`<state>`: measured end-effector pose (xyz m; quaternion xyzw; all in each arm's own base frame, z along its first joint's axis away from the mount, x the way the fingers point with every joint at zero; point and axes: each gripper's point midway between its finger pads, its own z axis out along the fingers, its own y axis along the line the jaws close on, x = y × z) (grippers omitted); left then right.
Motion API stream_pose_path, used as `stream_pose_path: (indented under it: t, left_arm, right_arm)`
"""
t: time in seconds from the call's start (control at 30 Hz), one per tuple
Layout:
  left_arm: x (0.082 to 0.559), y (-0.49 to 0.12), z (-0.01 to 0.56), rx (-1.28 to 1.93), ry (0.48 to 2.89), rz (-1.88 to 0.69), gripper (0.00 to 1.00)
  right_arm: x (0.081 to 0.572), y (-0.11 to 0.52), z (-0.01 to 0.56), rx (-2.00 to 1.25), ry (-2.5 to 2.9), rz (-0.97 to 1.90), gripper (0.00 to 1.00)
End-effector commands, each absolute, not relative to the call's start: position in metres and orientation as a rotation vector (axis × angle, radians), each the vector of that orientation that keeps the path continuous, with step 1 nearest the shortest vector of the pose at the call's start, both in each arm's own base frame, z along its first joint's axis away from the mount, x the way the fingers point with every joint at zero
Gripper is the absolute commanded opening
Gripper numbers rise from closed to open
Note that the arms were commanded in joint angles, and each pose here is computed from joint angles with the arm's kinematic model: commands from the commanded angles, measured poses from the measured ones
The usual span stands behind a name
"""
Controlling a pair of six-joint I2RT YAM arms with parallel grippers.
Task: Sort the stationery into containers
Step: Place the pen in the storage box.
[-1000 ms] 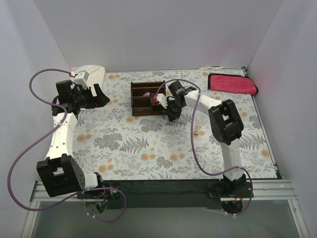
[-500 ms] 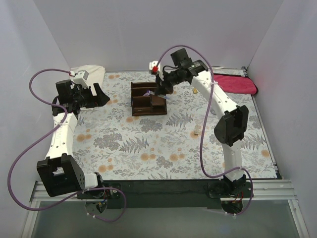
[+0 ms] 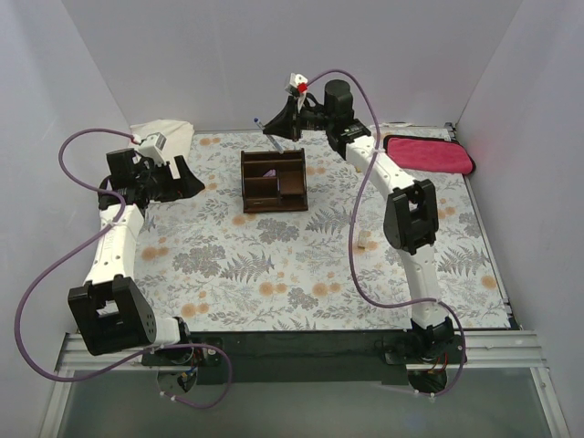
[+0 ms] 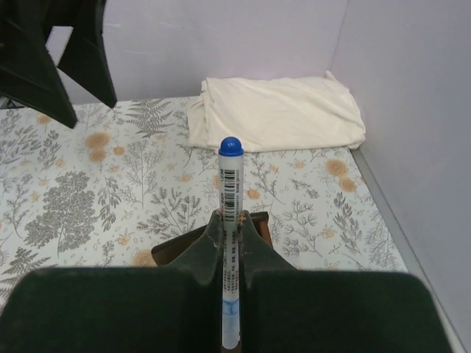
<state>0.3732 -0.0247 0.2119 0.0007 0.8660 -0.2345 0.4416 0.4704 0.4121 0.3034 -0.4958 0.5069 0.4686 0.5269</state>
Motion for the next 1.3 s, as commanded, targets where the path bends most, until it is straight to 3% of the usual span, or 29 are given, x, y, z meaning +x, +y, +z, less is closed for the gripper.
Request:
stream_pose_path:
  t: [0.0, 0.5, 0.93, 1.23, 1.27]
  left_arm:
    - [0.372, -0.026, 0.224, 0.029, 2.145, -0.58, 0.8]
    - [0.372, -0.022, 0.219, 0.027, 2.174, -0.551, 0.8]
    - [0.378, -0.016, 0.22, 0.041, 2.181, -0.51, 0.8]
    - [0.381, -0.016, 0.217, 0.043, 2.186, -0.521, 0.8]
    - [0.382, -0.017, 0.216, 0.041, 2.186, -0.526, 0.8]
  right_arm:
    - [0.487, 0.42, 0.333, -1.102, 1.099, 1.125, 0.01]
    - [0.496, 0.419, 0.308, -1.091, 1.116, 1.124, 0.01]
    - [0.521, 0.414, 0.248, -1.079, 1.206, 1.092, 0.01]
    - [0.513, 0.41, 0.212, -1.106, 1.27, 1.111, 0.01]
    - [0.509, 0.409, 0.213, -1.109, 1.273, 1.114, 0.06]
